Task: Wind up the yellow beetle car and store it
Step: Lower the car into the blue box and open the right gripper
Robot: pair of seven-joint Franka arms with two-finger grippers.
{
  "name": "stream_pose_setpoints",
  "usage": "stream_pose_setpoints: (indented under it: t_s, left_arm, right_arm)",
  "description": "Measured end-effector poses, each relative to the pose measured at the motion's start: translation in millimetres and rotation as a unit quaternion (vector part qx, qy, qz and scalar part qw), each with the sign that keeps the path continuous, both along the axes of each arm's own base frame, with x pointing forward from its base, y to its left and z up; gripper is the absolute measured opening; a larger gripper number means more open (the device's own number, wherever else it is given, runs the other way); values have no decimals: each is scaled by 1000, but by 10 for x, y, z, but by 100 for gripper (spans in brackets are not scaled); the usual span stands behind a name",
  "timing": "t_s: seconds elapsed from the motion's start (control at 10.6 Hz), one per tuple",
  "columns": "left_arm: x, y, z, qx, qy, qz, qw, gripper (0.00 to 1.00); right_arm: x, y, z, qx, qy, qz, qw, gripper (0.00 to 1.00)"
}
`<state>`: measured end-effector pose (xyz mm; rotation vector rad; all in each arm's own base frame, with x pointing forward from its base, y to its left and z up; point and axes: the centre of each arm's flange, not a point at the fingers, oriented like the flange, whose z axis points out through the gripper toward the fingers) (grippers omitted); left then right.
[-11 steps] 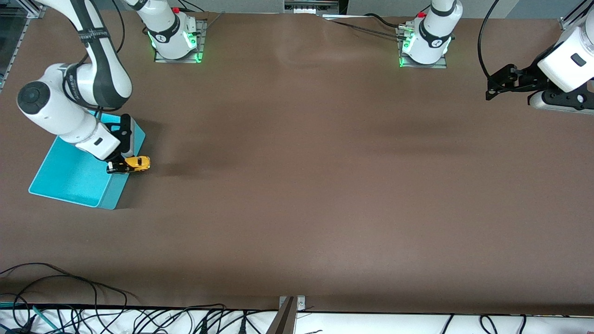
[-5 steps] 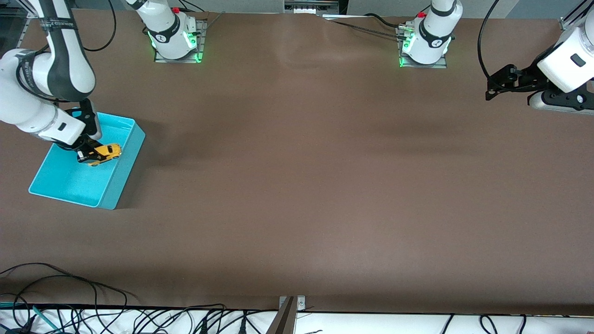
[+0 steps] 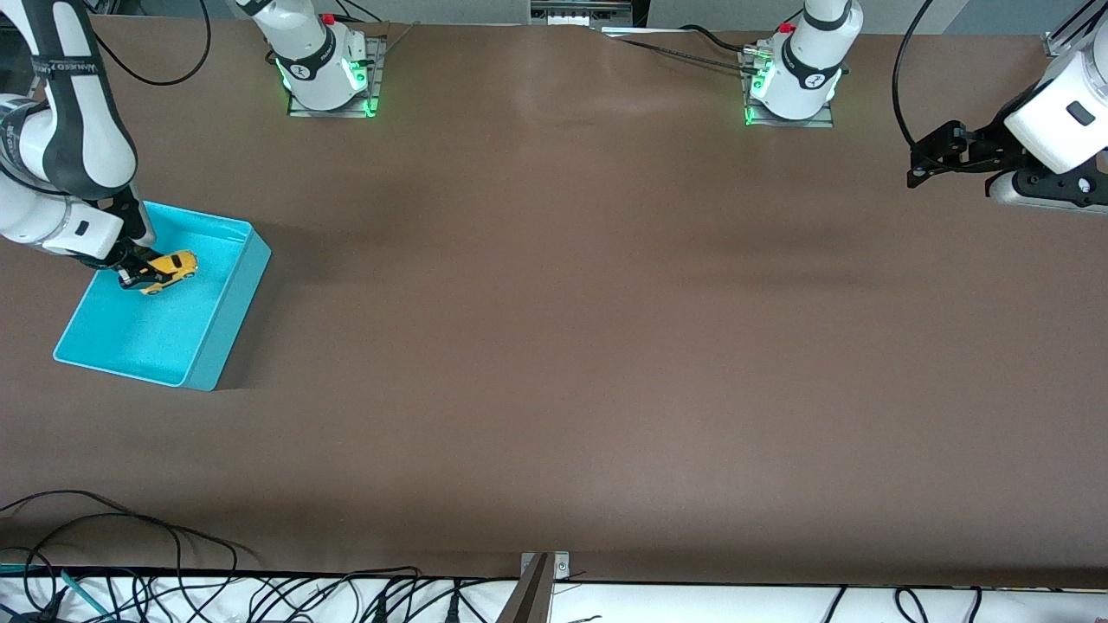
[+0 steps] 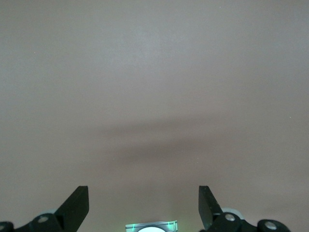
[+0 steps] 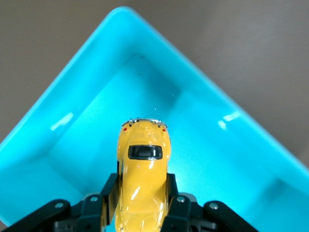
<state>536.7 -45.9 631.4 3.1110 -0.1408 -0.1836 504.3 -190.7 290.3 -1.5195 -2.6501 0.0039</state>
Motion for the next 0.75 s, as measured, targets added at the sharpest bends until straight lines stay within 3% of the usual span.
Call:
stream_pose_setpoints:
  t_s: [0.28, 0.47, 0.75]
  left_arm:
    - [1, -2, -2, 0, 0, 0, 1000, 100]
    - [1, 1, -2, 0, 0, 0, 1000, 100]
    - [2, 8, -2, 0, 0, 1, 1000, 100]
  right_arm:
    - [-339, -198, -207, 14, 20, 18, 1000, 43]
    - [-546, -329, -368, 7, 0, 28, 1000, 43]
    - [-816, -498, -765, 7, -5, 26, 1000, 43]
